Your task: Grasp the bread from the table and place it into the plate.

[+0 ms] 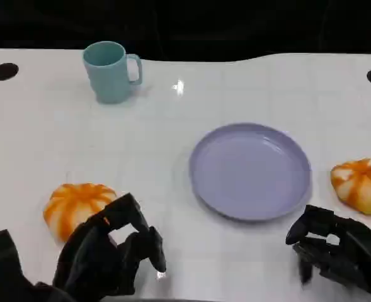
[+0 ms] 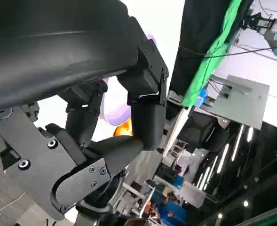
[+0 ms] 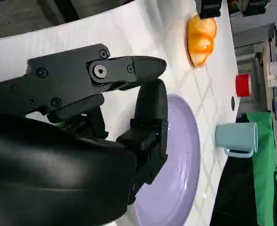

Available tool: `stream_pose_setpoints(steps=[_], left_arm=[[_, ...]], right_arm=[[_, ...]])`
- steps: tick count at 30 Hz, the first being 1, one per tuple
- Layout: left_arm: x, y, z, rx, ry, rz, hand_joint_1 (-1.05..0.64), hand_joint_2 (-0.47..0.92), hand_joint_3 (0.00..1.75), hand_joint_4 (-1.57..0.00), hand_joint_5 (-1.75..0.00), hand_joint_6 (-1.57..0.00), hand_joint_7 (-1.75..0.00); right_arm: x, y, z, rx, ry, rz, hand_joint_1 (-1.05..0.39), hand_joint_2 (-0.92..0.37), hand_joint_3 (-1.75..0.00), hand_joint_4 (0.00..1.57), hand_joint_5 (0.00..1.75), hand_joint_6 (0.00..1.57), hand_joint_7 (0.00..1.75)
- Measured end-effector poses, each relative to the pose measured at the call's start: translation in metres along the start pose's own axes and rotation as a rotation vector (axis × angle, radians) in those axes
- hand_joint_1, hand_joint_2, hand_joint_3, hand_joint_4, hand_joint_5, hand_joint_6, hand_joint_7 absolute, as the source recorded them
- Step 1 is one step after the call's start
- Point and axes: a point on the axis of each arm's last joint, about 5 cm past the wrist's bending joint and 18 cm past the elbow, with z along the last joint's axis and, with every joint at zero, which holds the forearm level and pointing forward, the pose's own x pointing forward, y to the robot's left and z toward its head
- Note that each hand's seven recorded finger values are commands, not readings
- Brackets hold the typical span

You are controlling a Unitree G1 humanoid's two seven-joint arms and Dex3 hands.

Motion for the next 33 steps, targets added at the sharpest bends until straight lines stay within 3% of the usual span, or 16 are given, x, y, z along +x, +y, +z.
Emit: stream_pose_setpoints(steps=[20,25,29,30,33], left_arm=[[0.003,0.005,0.000,-0.005,0.003,0.017,-0.45,0.22,1.48,-0.81,-1.66,-0.71,-1.54],[0.003,0.005,0.000,-0.001,-0.003,0.010,-0.46,0.32,1.34,-0.69,-1.48,-0.60,-1.28],[0.003,0.003,0.003,0.070,-0.030,0.024,-0.47,0.47,1.11,-0.58,-1.33,-0.52,-0.99],[0.003,0.002,0.005,0.105,-0.040,0.028,-0.47,0.51,0.98,-0.52,-1.29,-0.50,-0.87],[0.003,0.000,0.012,0.172,-0.055,0.029,-0.46,0.56,0.86,-0.47,-1.26,-0.50,-0.75]], right_arm=[[0.002,0.0014,0.001,-0.010,0.001,-0.018,-0.53,-0.92,-0.27,0.64,1.75,0.63,1.42],[0.001,0.0013,-0.001,-0.019,-0.009,-0.009,-0.54,-0.92,-0.27,0.65,1.75,0.63,1.42],[0.001,0.0012,-0.001,-0.020,-0.009,-0.014,-0.54,-0.92,-0.26,0.64,1.75,0.64,1.41],[0.001,0.0012,-0.001,-0.020,-0.009,-0.014,-0.53,-0.92,-0.27,0.64,1.75,0.64,1.41],[0.001,0.0013,-0.001,-0.020,-0.010,-0.013,-0.52,-0.92,-0.27,0.65,1.75,0.64,1.41]])
